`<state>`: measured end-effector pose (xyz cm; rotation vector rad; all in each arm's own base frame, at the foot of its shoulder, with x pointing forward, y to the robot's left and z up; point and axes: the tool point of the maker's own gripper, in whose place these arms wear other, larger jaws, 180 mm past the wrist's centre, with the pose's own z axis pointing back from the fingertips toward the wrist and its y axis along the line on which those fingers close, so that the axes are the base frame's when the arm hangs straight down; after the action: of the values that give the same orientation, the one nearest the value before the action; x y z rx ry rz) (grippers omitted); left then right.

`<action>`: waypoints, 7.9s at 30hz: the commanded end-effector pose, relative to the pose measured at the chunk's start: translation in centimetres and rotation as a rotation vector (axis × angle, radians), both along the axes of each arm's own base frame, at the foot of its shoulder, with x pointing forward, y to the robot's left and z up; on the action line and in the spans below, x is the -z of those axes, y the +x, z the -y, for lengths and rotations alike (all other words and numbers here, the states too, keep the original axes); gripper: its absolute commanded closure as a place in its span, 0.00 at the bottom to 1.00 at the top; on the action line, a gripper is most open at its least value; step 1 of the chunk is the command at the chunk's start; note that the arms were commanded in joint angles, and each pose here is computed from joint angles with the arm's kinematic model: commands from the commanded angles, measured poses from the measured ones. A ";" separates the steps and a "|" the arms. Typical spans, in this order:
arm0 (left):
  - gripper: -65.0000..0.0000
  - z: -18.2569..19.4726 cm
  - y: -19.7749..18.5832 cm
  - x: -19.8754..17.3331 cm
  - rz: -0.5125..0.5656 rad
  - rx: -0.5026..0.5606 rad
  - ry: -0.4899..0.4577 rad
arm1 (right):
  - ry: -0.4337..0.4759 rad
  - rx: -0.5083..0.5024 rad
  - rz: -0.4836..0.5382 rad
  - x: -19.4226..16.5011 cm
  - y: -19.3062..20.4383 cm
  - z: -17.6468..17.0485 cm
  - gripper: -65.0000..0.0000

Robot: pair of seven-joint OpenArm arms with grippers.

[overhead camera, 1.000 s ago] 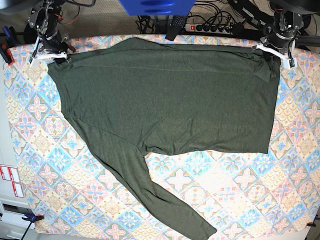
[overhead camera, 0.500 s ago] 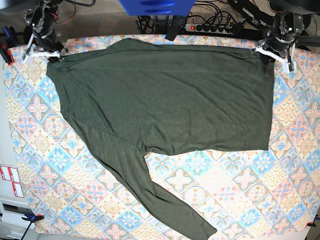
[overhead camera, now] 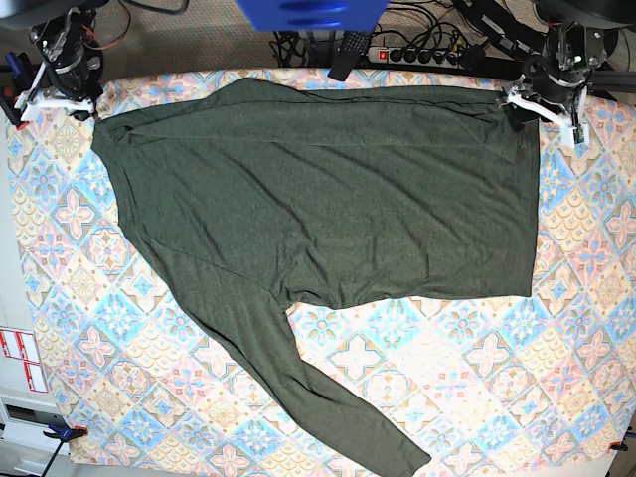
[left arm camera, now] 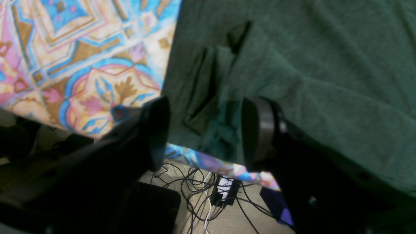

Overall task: Fold the T-shirt properly
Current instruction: 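Reach both grippers to the shirt's side edges and grasp them, then drag the grasped side edges back toward the robot, straightening the shirt, then release the right gripper and move it to the sleeve near it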

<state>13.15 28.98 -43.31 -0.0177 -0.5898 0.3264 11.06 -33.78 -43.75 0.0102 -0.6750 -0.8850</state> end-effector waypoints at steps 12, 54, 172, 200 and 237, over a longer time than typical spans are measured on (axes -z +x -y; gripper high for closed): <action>0.35 -3.9 8.5 -7.0 0.258 -0.050 0.087 | -0.024 -0.044 0.160 -2.9 6.9 -0.5 0.76; 0.36 -4.0 25.2 3.2 0.134 -0.128 0.071 | -0.149 -0.499 0.274 -6.5 21.9 -12.6 0.76; 1.00 -2.8 16.5 -5.5 0.347 0.276 0.264 | -0.486 -1.145 0.167 -4.7 15.5 -11.0 1.00; 1.00 -2.4 12.5 -3.8 0.268 0.308 0.262 | -0.432 -1.159 0.056 -2.2 10.2 -10.3 1.00; 0.74 -2.9 9.3 0.1 0.124 0.349 0.251 | -0.451 -1.148 0.057 -3.0 9.9 -9.8 0.86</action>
<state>21.52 31.26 -44.63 0.0853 -0.6941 -0.0760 19.87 -23.80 -42.19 0.0233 -0.7086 0.3674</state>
